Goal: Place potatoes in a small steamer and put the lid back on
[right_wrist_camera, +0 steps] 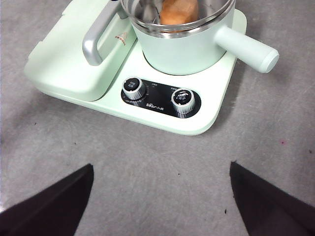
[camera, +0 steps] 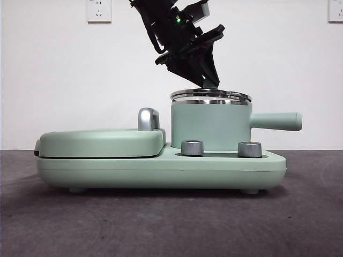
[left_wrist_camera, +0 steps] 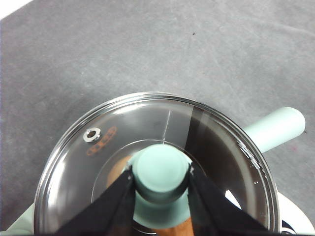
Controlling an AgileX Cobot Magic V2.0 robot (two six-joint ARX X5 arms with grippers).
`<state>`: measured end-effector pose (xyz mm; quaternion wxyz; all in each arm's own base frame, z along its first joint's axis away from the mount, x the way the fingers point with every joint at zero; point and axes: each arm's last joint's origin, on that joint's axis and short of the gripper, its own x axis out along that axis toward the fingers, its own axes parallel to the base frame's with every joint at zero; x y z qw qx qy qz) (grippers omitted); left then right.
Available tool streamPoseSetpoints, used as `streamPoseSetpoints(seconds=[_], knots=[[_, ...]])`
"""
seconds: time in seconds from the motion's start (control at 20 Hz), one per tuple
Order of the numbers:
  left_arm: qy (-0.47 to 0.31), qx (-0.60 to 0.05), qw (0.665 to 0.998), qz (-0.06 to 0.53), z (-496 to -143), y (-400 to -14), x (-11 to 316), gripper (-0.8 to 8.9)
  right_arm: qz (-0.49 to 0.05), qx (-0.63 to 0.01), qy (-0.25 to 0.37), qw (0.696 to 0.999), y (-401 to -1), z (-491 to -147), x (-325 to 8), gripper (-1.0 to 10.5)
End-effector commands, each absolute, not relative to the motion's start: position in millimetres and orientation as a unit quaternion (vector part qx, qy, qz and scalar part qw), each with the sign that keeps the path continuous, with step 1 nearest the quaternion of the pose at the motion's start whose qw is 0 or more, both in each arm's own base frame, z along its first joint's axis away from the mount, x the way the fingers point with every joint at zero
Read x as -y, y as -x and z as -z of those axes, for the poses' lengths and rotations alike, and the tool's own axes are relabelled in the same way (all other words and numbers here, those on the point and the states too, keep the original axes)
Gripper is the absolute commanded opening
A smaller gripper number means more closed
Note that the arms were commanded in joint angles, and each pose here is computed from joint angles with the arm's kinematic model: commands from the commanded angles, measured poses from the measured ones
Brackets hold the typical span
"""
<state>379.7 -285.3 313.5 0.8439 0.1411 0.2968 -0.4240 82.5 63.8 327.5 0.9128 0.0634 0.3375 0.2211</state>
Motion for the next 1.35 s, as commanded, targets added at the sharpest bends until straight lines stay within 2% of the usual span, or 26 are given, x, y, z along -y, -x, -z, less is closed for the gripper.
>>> streamPoseSetpoints(seconds=[0.05, 0.3, 0.55, 0.85, 1.35], knots=[[-0.142, -0.279, 0.841, 0.441, -313, -384, 293, 0.06, -0.226, -0.333, -0.058, 0.914, -83, -329, -65, 4.4], [-0.111, -0.269, 0.836, 0.466, -317, -386, 292, 0.06, -0.226, -0.332, -0.058, 0.914, -83, -330, -65, 4.4], [-0.111, -0.265, 0.837, 0.466, -318, -387, 292, 0.06, -0.226, -0.331, -0.059, 0.914, -83, -330, -65, 4.4], [-0.137, -0.266, 0.842, 0.449, -316, -392, 283, 0.07, -0.225, -0.332, -0.062, 0.914, -83, -330, -65, 4.4], [-0.153, -0.283, 0.828, 0.46, -304, -393, 286, 0.07, -0.227, -0.326, -0.065, 0.915, -84, -331, -66, 4.4]])
